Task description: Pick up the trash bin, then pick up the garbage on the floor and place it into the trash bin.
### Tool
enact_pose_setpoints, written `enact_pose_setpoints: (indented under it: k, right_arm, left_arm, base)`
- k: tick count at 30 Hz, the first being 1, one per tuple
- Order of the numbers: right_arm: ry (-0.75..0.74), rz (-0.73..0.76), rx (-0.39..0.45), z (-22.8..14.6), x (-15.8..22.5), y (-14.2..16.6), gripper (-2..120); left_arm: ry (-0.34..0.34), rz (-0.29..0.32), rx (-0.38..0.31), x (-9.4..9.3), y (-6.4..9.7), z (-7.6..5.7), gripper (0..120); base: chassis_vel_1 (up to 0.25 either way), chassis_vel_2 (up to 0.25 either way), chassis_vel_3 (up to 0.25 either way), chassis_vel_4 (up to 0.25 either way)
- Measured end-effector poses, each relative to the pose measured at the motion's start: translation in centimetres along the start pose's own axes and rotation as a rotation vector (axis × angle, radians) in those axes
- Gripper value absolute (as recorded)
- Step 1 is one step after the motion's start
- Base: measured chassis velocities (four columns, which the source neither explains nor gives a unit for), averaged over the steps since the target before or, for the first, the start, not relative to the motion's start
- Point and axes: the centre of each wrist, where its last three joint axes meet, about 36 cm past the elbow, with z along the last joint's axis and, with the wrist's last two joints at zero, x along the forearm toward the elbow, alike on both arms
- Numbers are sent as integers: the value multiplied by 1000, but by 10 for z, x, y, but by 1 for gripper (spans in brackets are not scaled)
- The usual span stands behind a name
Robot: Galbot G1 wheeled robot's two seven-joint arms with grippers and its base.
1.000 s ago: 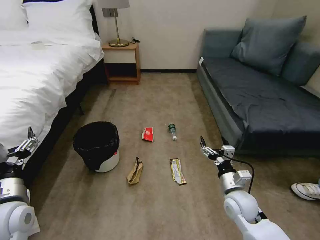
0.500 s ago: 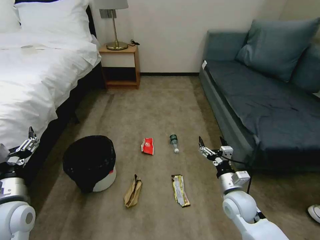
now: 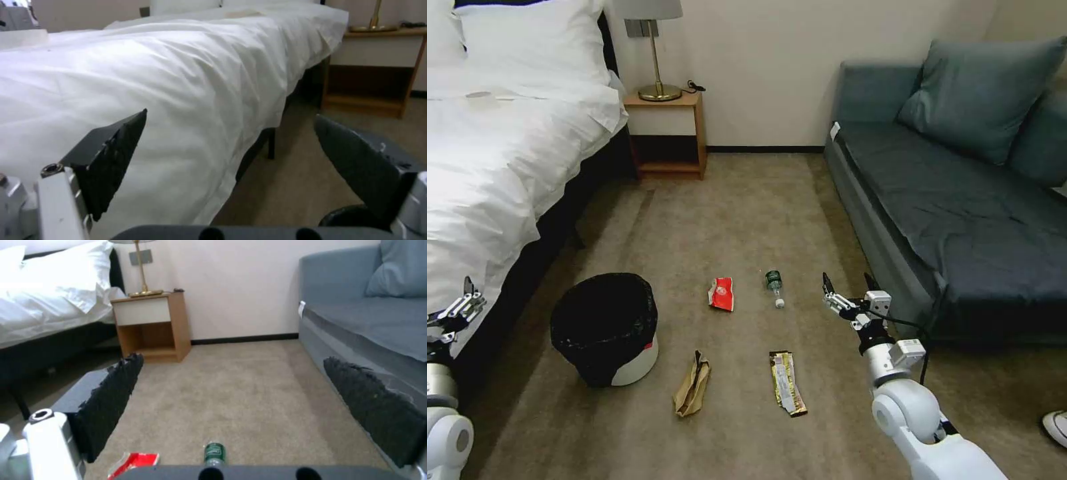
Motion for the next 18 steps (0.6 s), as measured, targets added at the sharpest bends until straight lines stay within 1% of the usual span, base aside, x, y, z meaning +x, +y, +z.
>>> enact_pose_setpoints:
  k: [4, 6, 7, 8, 9, 11, 12, 14, 15, 17, 18]
  right_arm:
    - [6, -5, 1, 2, 3, 0, 100]
    - [12, -8, 2, 3, 8, -1, 100]
    - [12, -8, 2, 3, 8, -1, 100]
    - [12, -8, 3, 4, 9, -1, 100]
    - [12, -8, 3, 4, 9, -1, 100]
    - [13, -7, 5, 4, 12, -3, 100]
    - [13, -7, 5, 4, 12, -3, 100]
    - [15, -7, 5, 6, 16, -3, 100]
    - [15, -7, 5, 6, 16, -3, 100]
    - [18, -4, -3, 10, 18, -1, 100]
    - [18, -4, -3, 10, 18, -1, 100]
  left_arm:
    - [24, 13, -2, -6, -1, -1, 100]
    - [81, 34, 9, -14, -6, 1, 100]
    - [81, 34, 9, -14, -6, 1, 100]
    - [109, 40, 22, -17, -9, 2, 100]
    - [109, 40, 22, -17, -9, 2, 100]
    - [179, 50, 47, -26, -15, 9, 100]
    - [179, 50, 47, -26, -15, 9, 100]
    - [231, 63, 44, -39, -23, 20, 100]
    - [231, 63, 44, -39, -23, 20, 100]
    - [256, 73, 33, -50, -30, 28, 100]
    - [256, 73, 33, -50, -30, 28, 100]
  base:
    - [0, 0, 0, 0]
    - [0, 0, 0, 0]
    - [0, 0, 0, 0]
    - [0, 0, 0, 0]
    - [0, 0, 0, 0]
    - [0, 0, 0, 0]
    - [0, 0, 0, 0]
    - [0, 0, 0, 0]
    - [0, 0, 0, 0]
    - [0, 0, 0, 0]
    - [0, 0, 0, 0]
